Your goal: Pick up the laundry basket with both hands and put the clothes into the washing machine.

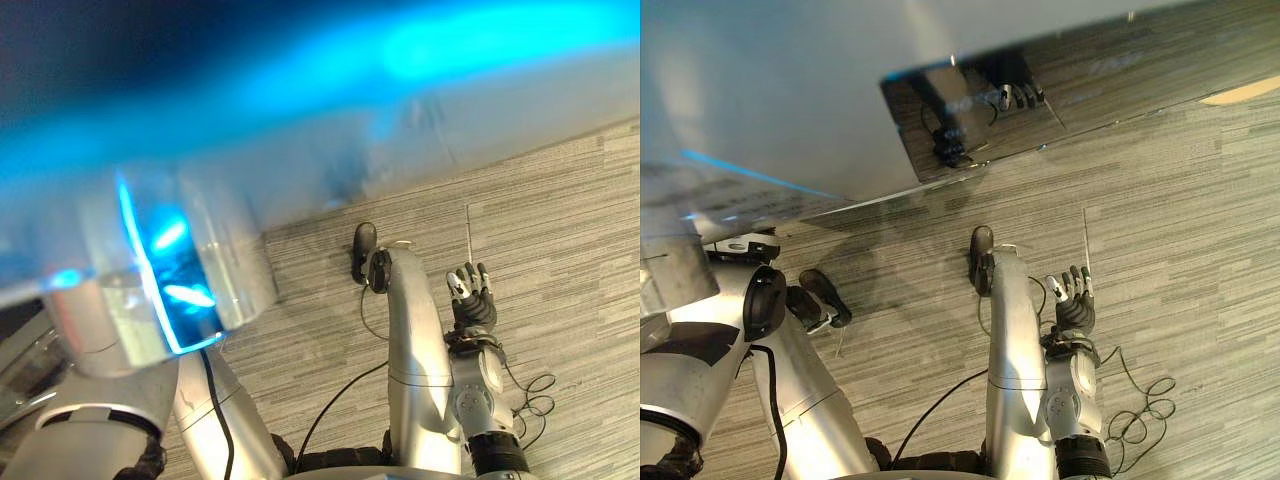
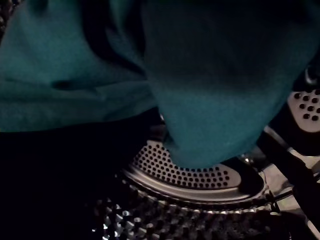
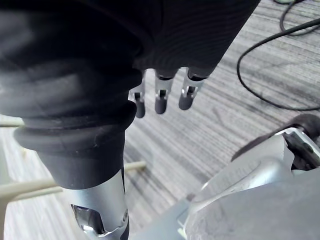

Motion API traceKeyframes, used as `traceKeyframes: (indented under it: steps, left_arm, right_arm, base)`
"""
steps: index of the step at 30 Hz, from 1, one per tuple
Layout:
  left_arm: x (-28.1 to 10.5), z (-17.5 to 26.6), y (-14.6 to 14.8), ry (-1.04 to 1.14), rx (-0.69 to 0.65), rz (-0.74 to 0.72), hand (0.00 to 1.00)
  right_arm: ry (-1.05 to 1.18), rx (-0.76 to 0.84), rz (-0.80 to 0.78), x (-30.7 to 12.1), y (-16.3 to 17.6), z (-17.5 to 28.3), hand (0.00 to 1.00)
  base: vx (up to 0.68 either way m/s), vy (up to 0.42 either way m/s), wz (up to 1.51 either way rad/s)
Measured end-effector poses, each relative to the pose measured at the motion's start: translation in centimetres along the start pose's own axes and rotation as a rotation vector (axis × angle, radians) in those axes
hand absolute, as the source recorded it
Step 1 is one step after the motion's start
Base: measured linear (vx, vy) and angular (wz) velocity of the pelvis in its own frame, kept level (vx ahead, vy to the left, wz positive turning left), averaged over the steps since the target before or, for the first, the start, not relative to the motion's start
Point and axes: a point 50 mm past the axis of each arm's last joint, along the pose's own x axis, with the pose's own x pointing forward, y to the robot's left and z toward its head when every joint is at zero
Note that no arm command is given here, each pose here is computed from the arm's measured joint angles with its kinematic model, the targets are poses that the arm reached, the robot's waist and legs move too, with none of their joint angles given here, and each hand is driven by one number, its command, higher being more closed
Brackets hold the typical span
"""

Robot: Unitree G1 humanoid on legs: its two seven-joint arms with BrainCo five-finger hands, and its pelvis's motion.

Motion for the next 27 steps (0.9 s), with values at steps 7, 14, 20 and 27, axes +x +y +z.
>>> traceKeyframes:
  steps: [7, 14, 20, 27]
  left_arm:
    - [-4.8, -7.4, -1.1, 0.305, -0.039, -0.028, 0.0]
    - [-16.3, -19.2, 1.0, 0.929, -0.064, -0.064, 0.0]
    - [-25.0, -23.3, 4.9, 1.241, -0.189, 0.021, 0.0]
    - [-26.1, -24.2, 8.2, 1.312, -0.383, 0.27, 0.0]
  right_arm:
    - [0.061, -0.046, -0.016, 0.1, -0.7, -1.1, 0.0]
    - [0.204, -0.075, -0.033, -0.7, -0.9, -3.9, 0.0]
    - [0.277, -0.068, -0.068, -1.3, -1.1, -5.3, 0.0]
    - [0.291, -0.089, -0.055, -1.5, -1.0, -5.6, 0.0]
  base:
    - [0.09, 0.008, 0.06]
    - [0.08, -0.011, -0.02]
    - [0.1, -0.011, -0.02]
    - [0.1, 0.024, -0.14]
